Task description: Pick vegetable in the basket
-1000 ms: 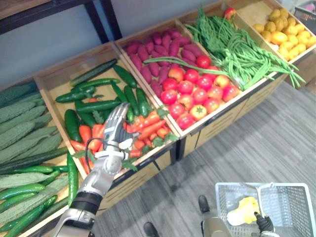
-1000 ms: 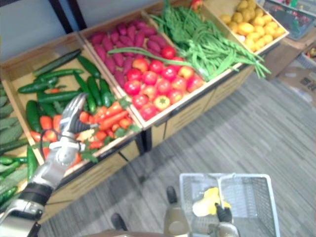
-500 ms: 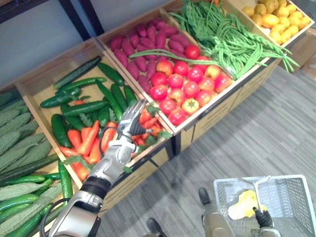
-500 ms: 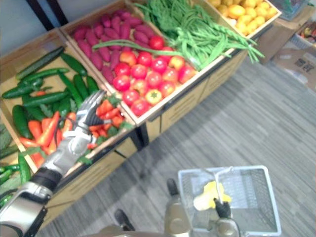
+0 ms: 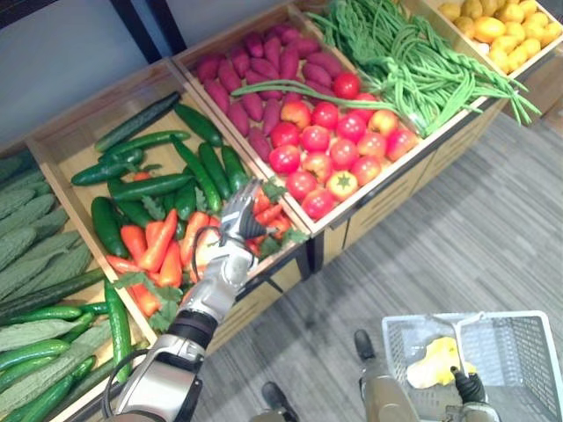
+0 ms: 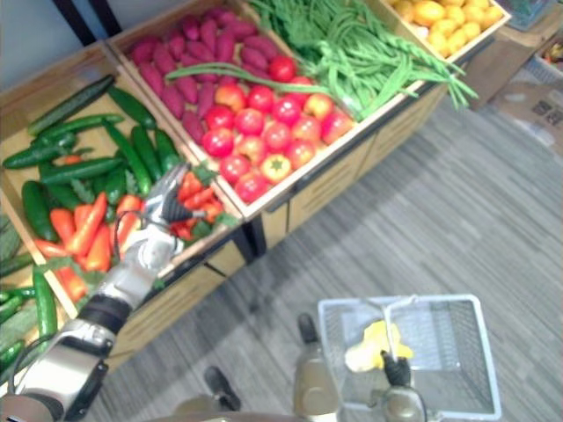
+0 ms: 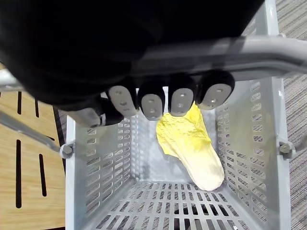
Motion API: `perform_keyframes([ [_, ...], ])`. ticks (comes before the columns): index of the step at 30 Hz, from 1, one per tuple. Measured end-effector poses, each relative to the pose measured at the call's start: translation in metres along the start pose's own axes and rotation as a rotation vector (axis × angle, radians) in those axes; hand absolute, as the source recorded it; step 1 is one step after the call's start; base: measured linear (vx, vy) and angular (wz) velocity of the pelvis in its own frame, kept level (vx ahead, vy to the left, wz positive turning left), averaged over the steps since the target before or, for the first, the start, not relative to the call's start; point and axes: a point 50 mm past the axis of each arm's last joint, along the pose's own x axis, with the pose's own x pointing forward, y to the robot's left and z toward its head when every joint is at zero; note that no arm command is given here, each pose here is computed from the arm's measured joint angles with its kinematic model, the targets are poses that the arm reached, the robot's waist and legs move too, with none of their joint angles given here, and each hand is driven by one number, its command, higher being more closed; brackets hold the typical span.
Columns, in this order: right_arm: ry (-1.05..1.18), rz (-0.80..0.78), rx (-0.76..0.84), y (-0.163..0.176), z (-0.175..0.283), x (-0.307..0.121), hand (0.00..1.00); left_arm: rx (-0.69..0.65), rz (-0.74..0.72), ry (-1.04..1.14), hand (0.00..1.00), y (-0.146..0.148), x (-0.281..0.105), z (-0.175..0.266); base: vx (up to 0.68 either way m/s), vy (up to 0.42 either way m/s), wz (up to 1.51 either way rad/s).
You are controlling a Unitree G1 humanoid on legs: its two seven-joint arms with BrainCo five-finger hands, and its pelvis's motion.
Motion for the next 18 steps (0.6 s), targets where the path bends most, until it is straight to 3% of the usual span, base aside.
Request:
perform_keyframes([
  [18, -0.004, -0.008, -0.003, -0.003, -0.001, -0.002, 1.00, -0.022, 0.048, 0.019, 0.00, 0.003, 0.011, 0.012, 0.00, -0.001, 0.01],
])
